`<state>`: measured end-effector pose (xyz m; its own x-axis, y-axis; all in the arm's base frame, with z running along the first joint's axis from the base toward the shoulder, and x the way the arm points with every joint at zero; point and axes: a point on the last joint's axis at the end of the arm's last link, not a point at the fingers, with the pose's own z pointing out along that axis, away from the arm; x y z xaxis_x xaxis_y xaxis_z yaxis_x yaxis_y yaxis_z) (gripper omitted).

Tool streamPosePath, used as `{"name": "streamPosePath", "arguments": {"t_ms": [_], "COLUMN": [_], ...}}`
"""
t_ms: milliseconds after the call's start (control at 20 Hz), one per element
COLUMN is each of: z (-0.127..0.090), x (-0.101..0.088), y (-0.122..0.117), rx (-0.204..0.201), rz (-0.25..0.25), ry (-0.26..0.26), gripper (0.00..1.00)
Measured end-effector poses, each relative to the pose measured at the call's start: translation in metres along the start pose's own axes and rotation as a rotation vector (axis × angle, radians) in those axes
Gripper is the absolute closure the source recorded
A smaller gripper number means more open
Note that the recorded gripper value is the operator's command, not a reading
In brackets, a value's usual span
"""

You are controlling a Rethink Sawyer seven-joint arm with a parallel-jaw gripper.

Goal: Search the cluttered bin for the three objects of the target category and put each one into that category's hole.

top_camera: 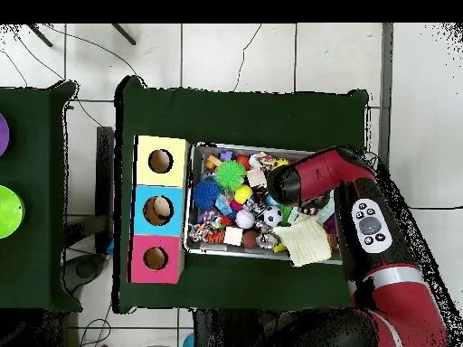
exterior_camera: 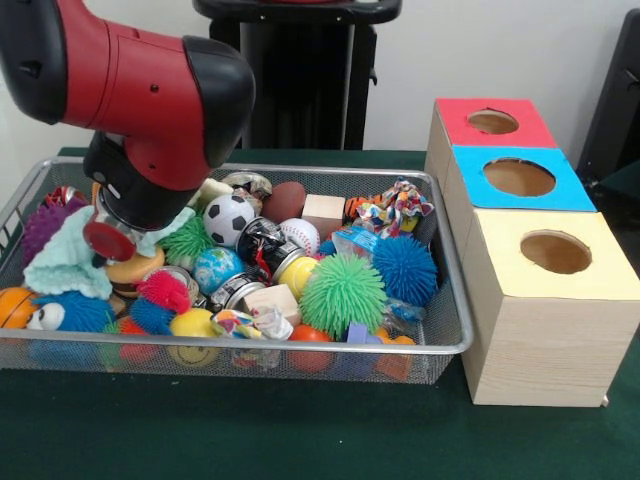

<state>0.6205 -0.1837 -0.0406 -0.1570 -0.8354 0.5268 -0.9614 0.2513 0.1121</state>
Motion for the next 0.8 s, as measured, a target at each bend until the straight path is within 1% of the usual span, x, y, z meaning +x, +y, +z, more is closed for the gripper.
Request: {"name": "streamPosePath", "arguments": {"t_ms": [150,250,300,400,450,500,550,650,700,750,800], "z": [-0.002,-0.006,-0.009,-0.021,-0.026,-0.034,-0.049,-0.068,-0.074,-0.09,-0.099], "x": [-0.001,-0.002,-0.002,-0.001,0.0,0.001,0.005,0.01,0.012,0.015,0.017], "y": [0.0,0.001,0.003,0.008,0.011,0.015,0.023,0.033,0.036,0.043,0.047], "rx": [-0.009,-0.036,-0.063,-0.139,-0.168,-0.22,-0.309,-0.408,-0.439,-0.505,-0.539], "rz": [0.008,0.029,0.047,0.087,0.099,0.117,0.139,0.152,0.153,0.153,0.149], "ry": [-0.009,-0.033,-0.051,-0.096,-0.109,-0.13,-0.155,-0.171,-0.174,-0.175,-0.176], "gripper": [1.0,1.0,1.0,1.0,1.0,1.0,1.0,1.0,1.0,1.0,1.0]}}
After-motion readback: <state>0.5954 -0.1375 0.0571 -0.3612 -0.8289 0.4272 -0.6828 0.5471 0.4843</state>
